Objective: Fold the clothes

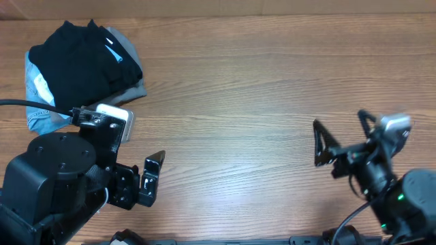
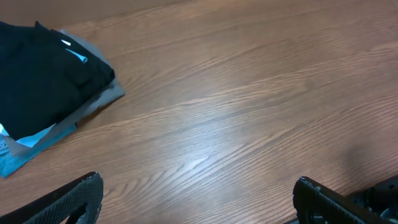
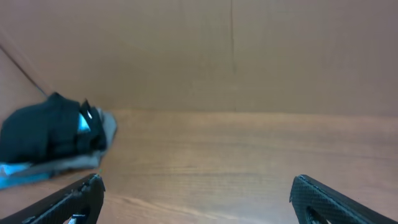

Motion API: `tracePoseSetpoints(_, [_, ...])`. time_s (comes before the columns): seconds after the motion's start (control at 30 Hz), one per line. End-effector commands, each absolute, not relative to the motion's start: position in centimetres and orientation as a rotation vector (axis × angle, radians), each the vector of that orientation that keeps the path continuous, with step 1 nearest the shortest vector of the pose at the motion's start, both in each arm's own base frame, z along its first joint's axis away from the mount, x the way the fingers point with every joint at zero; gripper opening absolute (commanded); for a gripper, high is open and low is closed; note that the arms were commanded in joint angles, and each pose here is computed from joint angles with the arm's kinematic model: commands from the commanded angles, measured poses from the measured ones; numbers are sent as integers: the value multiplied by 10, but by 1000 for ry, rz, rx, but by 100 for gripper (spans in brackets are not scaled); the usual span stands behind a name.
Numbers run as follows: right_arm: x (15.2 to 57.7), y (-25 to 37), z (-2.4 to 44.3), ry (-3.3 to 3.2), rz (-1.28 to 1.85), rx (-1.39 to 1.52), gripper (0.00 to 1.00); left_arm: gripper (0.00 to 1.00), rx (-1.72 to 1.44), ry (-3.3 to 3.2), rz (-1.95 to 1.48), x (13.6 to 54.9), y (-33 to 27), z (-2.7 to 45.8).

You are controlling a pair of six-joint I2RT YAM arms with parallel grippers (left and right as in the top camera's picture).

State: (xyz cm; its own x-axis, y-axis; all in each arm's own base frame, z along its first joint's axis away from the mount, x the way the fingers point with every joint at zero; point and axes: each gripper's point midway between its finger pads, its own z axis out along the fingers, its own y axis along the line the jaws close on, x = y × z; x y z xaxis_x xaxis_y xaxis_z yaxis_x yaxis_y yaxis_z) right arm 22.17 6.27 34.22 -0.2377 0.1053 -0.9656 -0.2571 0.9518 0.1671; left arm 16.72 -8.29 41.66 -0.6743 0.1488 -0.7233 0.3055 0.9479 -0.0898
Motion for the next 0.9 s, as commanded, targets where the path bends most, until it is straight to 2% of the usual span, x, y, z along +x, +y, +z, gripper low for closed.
tracePoseSetpoints(0.0, [214,54,317,1749,296,-95,100,100,304,2317,-255,168,-82,416])
tracePoseSetpoints(0.4, [215,53,247,1636,300,-86,100,100,304,2317,-255,168,-82,416])
tracePoseSetpoints(0.87, [225,54,212,1606,308,-79,100,100,304,2317,-255,168,-82,416])
